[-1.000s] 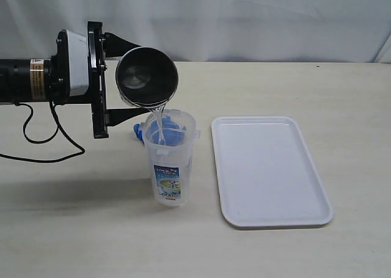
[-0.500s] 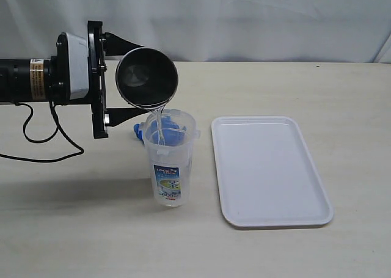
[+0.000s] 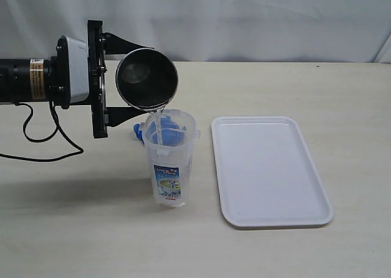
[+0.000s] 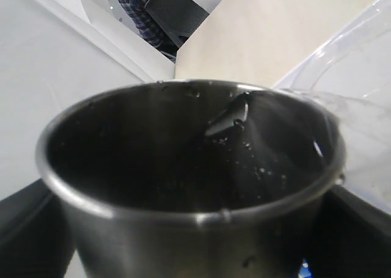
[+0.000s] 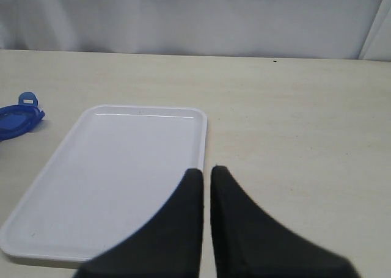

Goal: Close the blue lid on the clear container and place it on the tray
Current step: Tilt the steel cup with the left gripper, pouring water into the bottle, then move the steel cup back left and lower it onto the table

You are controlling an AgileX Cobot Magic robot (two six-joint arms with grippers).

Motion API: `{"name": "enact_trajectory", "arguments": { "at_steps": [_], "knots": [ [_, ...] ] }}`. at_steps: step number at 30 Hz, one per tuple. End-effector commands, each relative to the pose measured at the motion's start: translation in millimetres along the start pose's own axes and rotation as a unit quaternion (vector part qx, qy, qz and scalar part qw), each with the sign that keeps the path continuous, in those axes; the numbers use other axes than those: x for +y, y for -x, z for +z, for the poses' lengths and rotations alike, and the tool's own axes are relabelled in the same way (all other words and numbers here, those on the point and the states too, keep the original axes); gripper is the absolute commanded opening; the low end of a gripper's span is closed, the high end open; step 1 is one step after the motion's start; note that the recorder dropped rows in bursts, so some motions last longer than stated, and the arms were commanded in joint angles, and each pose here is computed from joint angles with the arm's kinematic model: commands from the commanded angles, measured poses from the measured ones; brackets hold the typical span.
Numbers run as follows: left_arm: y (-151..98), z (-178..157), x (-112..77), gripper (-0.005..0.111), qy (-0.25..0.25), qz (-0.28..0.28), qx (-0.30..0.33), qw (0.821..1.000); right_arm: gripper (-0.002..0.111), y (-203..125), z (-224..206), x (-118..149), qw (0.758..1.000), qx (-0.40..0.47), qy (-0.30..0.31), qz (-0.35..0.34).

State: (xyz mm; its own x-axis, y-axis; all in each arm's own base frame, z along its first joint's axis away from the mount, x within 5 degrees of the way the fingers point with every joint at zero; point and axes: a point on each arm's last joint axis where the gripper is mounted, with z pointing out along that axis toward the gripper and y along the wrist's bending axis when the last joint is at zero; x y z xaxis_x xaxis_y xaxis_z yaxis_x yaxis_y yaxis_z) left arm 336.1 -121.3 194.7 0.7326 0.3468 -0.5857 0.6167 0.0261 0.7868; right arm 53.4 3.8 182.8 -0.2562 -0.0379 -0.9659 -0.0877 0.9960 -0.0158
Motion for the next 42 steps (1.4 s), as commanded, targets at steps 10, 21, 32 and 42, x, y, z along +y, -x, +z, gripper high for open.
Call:
{"name": "enact_trajectory", "arguments": {
  "at_steps": [10,21,32,42],
  "knots": [
    [12.5,-1.8,12.3,0.000,0.034,-0.034,-0.037,0.998,0.005,-0.7,0.1,-0.6,1.000,-0.002,-0.005,-0.001],
    [11.7,-2.5,14.7,0.000,0.044,-0.128,-0.039,0.990,0.005,-0.7,0.1,-0.6,1.000,-0.002,-0.005,-0.001],
    [-6.8,-7.2,36.1,0.000,0.189,-0.298,-0.004,0.936,0.005,-0.7,0.1,-0.6,1.000,-0.002,-0.005,-0.001],
    [-59.8,-6.5,37.8,0.000,0.333,-0.397,0.029,0.855,0.005,-0.7,0.1,-0.6,1.000,-0.002,-0.005,-0.001]
  ]
}}
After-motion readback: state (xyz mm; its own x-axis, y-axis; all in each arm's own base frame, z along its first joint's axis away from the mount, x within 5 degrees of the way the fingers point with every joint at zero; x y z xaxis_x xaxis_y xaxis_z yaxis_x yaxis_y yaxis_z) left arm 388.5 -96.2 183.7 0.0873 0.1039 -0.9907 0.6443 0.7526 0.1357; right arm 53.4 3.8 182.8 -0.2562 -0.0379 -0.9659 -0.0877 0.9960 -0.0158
